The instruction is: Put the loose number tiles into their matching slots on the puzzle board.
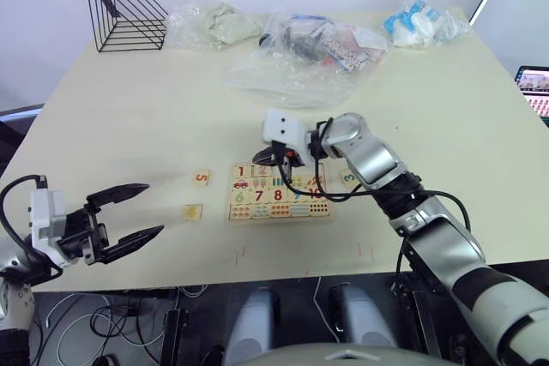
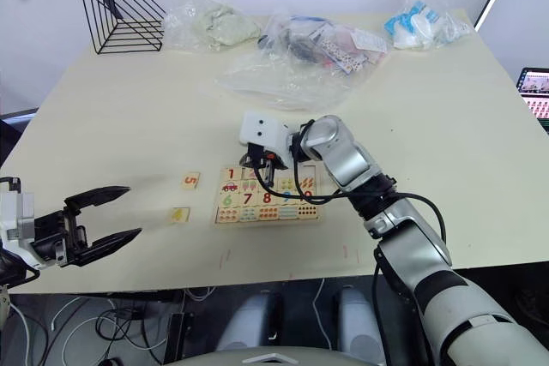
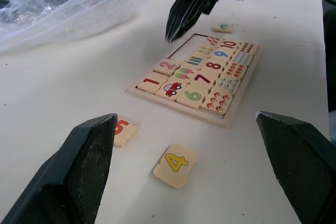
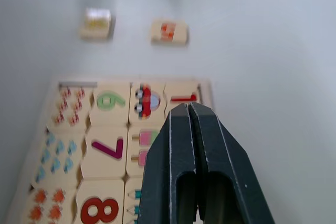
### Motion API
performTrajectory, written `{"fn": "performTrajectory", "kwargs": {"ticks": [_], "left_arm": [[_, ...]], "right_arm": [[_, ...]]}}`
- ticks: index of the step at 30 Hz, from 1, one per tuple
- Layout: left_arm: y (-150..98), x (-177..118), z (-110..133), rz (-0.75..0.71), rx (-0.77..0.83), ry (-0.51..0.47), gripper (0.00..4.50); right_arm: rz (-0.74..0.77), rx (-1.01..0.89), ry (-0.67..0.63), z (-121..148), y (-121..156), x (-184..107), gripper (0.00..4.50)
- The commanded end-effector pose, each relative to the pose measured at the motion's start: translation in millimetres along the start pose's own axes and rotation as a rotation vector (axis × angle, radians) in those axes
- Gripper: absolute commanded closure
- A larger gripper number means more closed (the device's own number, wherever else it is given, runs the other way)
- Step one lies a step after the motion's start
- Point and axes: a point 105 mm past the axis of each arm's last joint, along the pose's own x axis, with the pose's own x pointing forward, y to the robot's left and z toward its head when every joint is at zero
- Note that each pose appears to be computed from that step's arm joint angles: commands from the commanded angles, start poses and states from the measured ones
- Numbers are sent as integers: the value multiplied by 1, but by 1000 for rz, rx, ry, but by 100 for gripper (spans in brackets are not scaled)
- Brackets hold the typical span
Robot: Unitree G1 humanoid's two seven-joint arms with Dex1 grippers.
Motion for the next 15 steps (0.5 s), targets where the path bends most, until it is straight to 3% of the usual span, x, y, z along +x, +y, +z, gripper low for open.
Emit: {"fn": "performTrajectory", "kwargs": {"ticks": [1,12,14,15], "left_arm": [[2,-1,2,37,10,0,0],[4,-5,-9,125,-65,41,0],[5,-6,-11,136,-70,45,0],[5,-6,-12,139,-72,46,0]], "right_arm": [[-67,-18,-92,15,-2,-22,449],[-456,63,-219,-17,4,-112,449],[-523,137,-226,-32,11,-133,399],[-538,165,-232,-35,14,-139,352]]}}
